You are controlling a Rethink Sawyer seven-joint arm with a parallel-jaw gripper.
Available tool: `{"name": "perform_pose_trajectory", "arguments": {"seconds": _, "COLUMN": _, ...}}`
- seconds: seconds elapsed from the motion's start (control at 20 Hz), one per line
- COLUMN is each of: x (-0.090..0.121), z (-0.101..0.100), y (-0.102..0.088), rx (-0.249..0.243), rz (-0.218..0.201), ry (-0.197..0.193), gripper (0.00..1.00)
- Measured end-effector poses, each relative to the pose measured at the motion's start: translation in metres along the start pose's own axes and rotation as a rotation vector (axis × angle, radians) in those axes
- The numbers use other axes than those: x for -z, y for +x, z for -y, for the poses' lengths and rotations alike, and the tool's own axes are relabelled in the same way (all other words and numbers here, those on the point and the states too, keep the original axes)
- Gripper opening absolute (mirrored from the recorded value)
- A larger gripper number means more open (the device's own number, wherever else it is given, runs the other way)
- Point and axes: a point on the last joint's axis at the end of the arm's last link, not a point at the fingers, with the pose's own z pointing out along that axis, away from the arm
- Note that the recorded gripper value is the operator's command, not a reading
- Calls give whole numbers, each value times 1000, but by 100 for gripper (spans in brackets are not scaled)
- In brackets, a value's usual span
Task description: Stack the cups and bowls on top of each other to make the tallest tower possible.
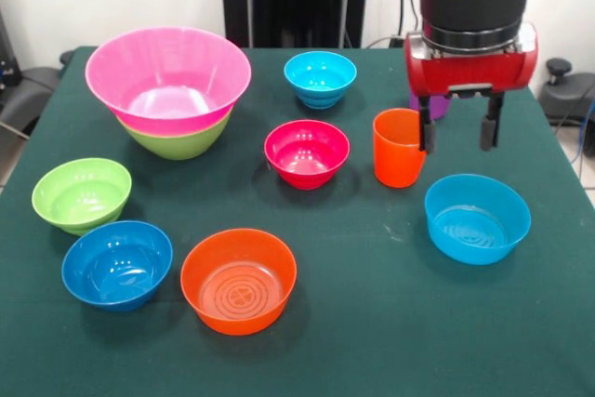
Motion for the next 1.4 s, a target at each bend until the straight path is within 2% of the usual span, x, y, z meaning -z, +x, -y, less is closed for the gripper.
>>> {"name": "perform_pose_trajectory", "arguments": {"seconds": 0.7, "x": -33, "z": -49, "y": 10, "rx": -84, "rz": -7, "ry": 44, "gripper": 100}}
{"name": "perform_pose_trajectory", "arguments": {"seconds": 1.0, "x": -46, "z": -53, "y": 9, "rx": -106, "rz": -3, "ry": 66, "gripper": 100}}
{"name": "perform_pose_trajectory", "arguments": {"seconds": 1.4, "x": -64, "z": -49, "y": 1, "rx": -111, "rz": -1, "ry": 73, "gripper": 100}}
